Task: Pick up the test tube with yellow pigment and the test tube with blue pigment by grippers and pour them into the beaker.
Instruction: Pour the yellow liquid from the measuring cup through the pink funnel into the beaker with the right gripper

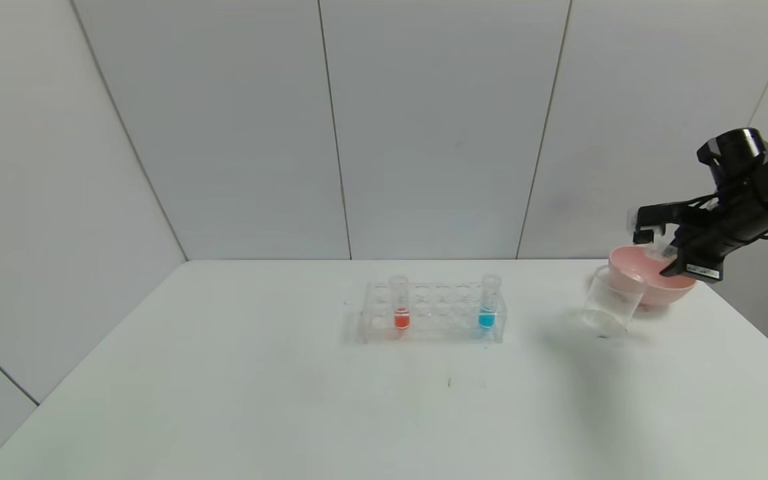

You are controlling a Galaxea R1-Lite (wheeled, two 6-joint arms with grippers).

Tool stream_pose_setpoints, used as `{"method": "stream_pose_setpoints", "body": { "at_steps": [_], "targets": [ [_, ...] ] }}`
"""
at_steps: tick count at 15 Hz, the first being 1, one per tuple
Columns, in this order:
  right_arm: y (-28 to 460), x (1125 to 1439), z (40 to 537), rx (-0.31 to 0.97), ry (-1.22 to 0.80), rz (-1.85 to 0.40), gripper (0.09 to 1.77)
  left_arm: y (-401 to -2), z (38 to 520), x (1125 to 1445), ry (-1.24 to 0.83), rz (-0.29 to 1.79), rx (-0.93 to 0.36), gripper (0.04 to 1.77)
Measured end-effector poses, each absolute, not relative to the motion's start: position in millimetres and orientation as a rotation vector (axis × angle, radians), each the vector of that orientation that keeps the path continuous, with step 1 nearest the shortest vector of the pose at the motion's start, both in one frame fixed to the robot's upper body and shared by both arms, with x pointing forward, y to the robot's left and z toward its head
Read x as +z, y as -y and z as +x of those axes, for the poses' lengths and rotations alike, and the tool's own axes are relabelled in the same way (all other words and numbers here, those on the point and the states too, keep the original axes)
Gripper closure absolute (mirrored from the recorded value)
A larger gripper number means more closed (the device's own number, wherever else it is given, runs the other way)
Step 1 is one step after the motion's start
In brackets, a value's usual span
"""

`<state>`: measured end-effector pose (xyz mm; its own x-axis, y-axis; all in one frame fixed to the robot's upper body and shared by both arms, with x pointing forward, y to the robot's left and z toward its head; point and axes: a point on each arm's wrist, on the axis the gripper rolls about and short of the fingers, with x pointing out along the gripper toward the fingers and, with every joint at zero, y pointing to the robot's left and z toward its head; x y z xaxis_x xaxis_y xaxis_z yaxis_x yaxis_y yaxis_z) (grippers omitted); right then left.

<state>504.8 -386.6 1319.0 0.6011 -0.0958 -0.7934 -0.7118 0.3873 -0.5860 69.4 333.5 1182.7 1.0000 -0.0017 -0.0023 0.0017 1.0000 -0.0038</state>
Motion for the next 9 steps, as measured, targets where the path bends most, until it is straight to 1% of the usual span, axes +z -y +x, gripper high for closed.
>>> {"method": "stream_pose_setpoints", "body": {
  "at_steps": [9],
  "targets": [
    [371.3, 1319.7, 506.4, 0.418, -0.913, -1.227, 1.29, -333.5, 69.4, 1182.7, -0.002, -0.004, -0.002, 0.05]
  ]
}}
